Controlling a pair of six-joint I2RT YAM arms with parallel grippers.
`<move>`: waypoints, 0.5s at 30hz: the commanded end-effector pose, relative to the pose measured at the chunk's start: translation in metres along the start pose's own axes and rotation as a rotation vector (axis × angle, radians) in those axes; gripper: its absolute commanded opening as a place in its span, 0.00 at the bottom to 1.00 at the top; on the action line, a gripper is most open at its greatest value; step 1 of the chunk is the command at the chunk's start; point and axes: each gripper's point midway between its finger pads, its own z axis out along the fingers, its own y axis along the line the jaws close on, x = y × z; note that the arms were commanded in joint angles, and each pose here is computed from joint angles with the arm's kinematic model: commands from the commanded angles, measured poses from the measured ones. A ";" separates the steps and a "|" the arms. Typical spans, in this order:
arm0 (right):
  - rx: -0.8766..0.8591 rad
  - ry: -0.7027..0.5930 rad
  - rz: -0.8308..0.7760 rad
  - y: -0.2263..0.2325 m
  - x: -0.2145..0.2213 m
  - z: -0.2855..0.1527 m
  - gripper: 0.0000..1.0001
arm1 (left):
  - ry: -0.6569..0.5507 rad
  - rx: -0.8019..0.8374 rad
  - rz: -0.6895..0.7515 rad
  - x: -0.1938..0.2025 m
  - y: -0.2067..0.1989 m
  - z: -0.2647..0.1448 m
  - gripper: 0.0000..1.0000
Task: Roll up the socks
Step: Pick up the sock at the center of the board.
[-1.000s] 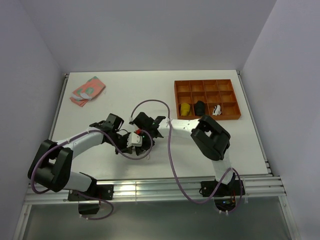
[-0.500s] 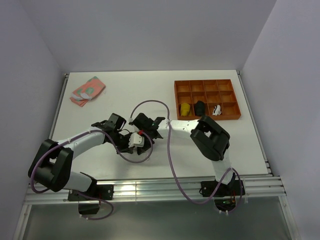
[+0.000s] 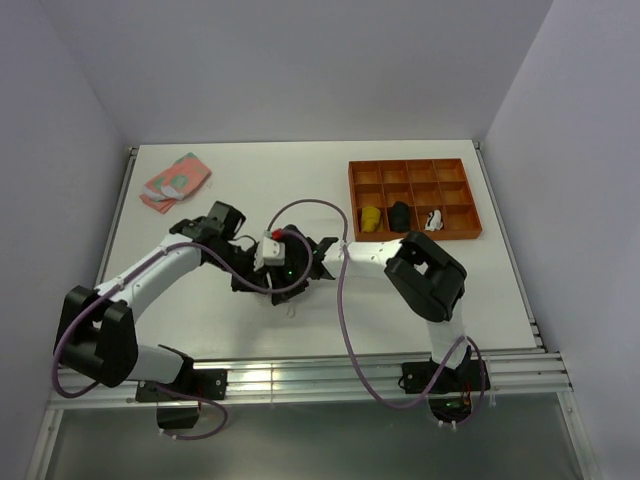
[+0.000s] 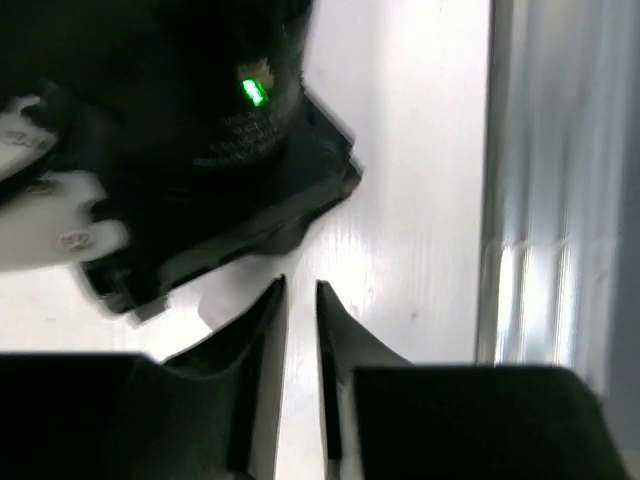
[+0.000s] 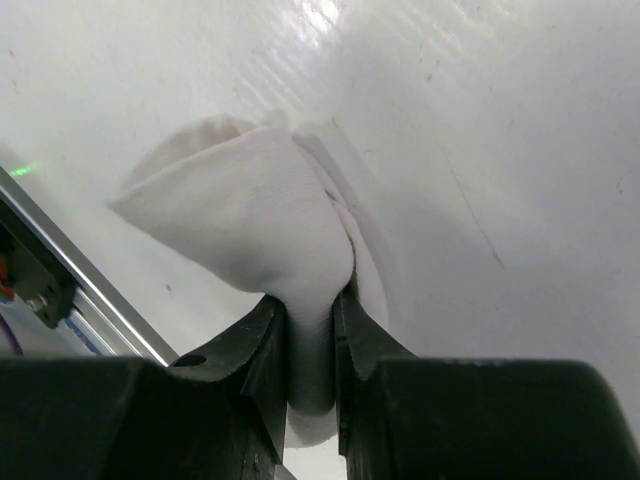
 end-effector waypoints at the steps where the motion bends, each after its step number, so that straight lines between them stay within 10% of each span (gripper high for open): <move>1: 0.270 0.074 0.012 -0.070 0.046 0.024 0.00 | -0.206 -0.010 -0.044 -0.064 0.005 -0.038 0.22; 15: 0.255 -0.069 0.109 -0.076 0.009 -0.015 0.00 | -0.369 -0.187 -0.210 -0.083 0.041 -0.113 0.15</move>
